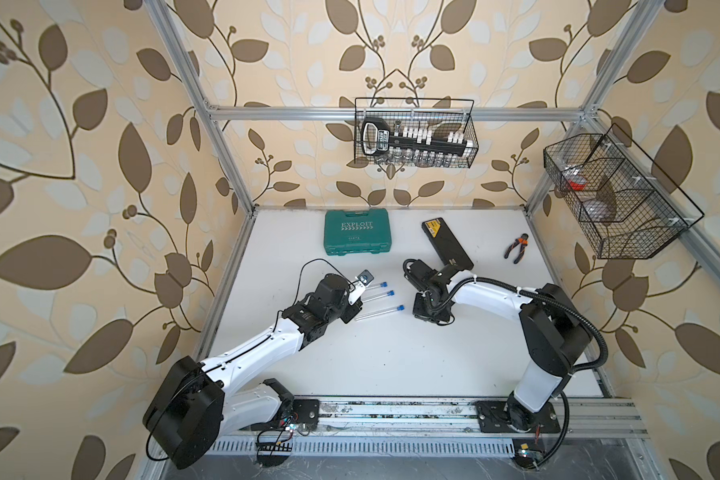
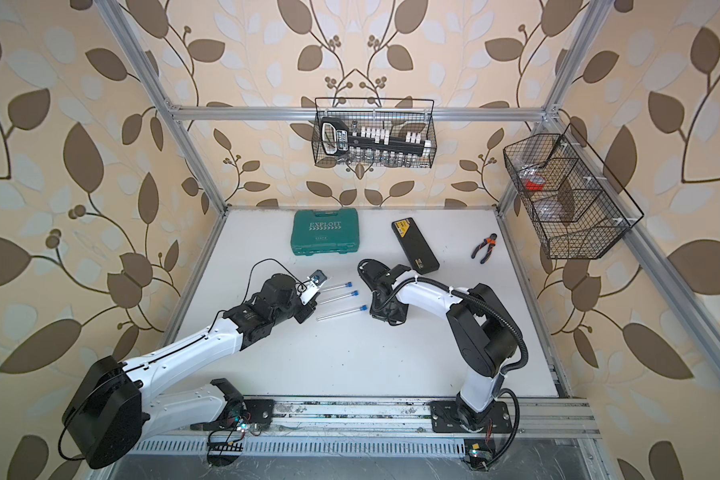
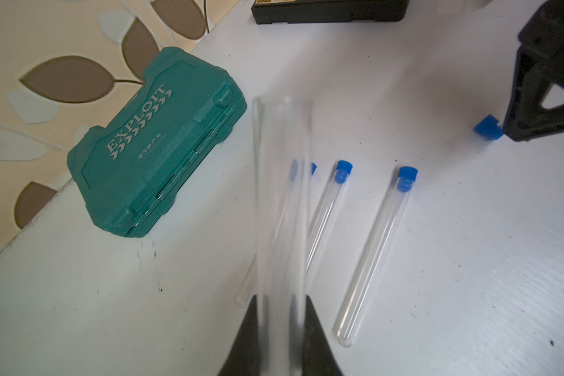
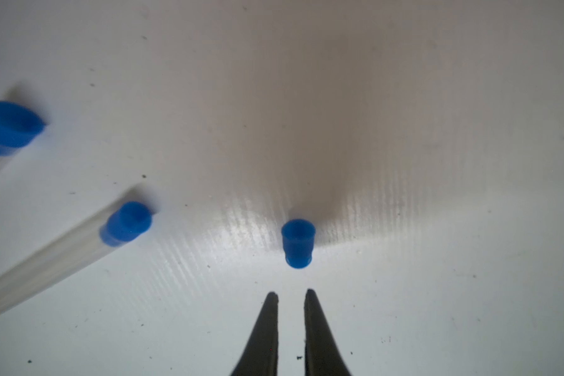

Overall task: Insert stoppers into test tubes
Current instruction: Pick up the stopper from the center of the board.

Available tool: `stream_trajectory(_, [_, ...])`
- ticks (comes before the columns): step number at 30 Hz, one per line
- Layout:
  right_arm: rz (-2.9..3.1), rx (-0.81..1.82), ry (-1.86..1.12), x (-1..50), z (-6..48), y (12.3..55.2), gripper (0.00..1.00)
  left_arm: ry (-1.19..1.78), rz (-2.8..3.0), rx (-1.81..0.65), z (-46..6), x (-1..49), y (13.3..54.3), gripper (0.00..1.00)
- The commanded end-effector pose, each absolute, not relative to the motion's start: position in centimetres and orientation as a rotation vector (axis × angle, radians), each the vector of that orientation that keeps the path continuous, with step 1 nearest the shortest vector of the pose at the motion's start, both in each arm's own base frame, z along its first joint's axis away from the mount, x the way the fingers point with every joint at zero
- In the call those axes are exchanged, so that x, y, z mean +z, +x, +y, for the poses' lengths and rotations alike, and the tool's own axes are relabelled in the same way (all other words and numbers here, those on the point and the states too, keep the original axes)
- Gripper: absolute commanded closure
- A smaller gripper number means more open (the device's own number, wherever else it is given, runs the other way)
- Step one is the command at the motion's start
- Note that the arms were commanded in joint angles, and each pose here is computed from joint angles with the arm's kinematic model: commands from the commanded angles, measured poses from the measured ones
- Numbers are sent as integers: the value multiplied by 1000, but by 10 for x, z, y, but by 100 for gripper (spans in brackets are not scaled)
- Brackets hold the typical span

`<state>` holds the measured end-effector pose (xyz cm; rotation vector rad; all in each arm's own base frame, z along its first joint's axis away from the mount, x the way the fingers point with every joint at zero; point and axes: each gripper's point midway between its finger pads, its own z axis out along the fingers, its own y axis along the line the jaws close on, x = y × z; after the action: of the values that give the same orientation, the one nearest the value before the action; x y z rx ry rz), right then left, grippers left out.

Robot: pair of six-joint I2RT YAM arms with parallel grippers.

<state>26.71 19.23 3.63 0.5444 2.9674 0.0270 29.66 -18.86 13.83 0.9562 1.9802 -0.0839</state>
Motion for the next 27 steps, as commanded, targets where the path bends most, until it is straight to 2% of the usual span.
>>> stream_trajectory(1, [2920,39,748,35,191,271,78,933,1910,-74,-188,158,300,100])
stream_trajectory(8, [2885,45,692,48,179,282,71,935,1898,-78,-188,162,300,100])
stream_trajectory(12, [2833,86,539,72,174,296,70,933,1897,-74,-188,163,300,100])
stream_trajectory(16, [2648,201,20,134,175,330,70,934,1891,-69,-187,164,300,100])
stream_trajectory(21, [2366,266,-586,199,160,347,59,943,1888,-79,-189,165,299,100])
stream_trajectory(24, [2151,332,-906,214,164,333,55,954,1889,-82,-190,163,298,100])
stream_trajectory(27, [1797,288,-1435,183,178,289,49,970,1889,-80,-192,161,300,100])
